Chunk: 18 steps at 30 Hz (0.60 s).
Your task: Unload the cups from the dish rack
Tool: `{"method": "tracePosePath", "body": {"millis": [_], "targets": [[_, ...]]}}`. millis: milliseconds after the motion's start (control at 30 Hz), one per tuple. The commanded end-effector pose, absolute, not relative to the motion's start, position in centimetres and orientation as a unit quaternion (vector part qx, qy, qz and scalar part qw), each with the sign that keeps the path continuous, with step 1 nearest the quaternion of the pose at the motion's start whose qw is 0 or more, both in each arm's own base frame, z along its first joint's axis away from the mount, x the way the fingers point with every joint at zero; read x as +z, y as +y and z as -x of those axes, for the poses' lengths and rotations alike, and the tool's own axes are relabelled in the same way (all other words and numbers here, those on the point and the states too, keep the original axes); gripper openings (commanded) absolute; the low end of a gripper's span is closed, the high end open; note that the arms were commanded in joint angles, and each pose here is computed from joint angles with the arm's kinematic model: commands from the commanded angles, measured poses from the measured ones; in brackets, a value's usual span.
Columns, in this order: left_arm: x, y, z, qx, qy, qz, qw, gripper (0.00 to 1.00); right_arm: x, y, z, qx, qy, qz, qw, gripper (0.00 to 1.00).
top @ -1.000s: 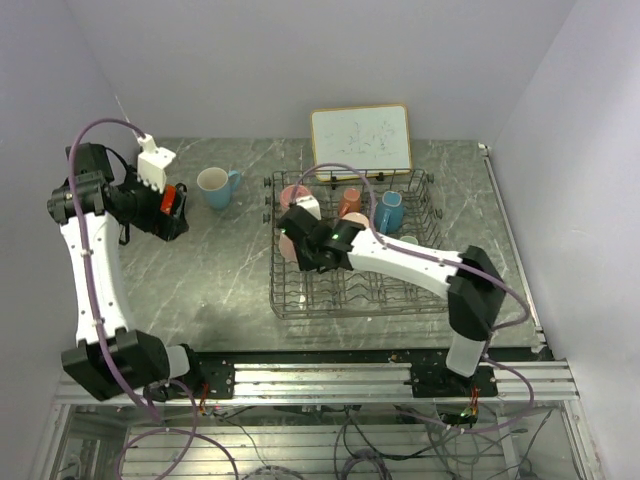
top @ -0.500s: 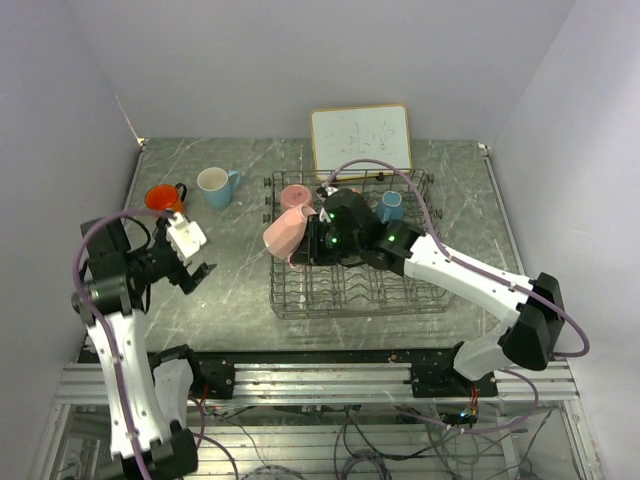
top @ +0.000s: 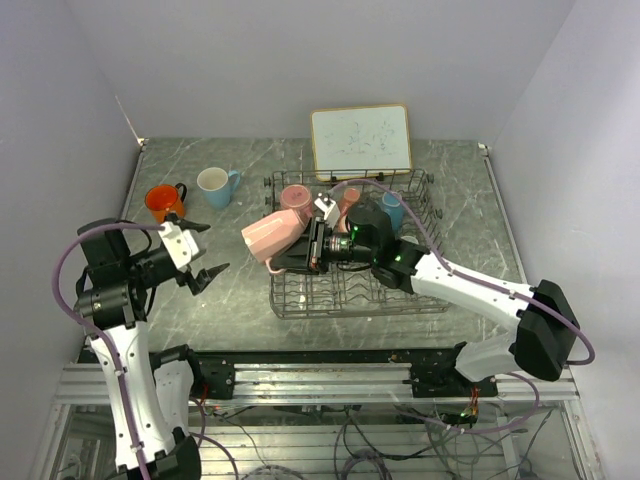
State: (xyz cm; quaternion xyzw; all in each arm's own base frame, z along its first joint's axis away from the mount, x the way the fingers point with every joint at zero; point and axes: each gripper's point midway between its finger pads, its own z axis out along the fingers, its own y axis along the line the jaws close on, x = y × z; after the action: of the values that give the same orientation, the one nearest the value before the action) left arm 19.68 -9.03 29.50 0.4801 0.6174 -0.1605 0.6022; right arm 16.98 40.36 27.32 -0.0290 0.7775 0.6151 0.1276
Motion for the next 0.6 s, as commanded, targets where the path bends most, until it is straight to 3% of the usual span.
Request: {"method": "tracePosePath", "body": {"millis": [0,433,567], "targets": [[31.6,-9.9,-20.1,-0.203,0.599,-0.459,0.624,0.93,35.8,40.7,-15.2,0.733,0.665,0.066,0.125,0.0],[32.9,-11.6,-22.6,-0.291,0.627,-0.396,0.605,0.91,37.3,43.3,-13.3,0.769,0.63,0.072,0.085,0.0],[32.4,-12.4,-22.4,-0.309,0.635,-0.399,0.586,0.83,38.5,43.9,-12.6,0.786,0.609,0.079,0.074,0.0]]}}
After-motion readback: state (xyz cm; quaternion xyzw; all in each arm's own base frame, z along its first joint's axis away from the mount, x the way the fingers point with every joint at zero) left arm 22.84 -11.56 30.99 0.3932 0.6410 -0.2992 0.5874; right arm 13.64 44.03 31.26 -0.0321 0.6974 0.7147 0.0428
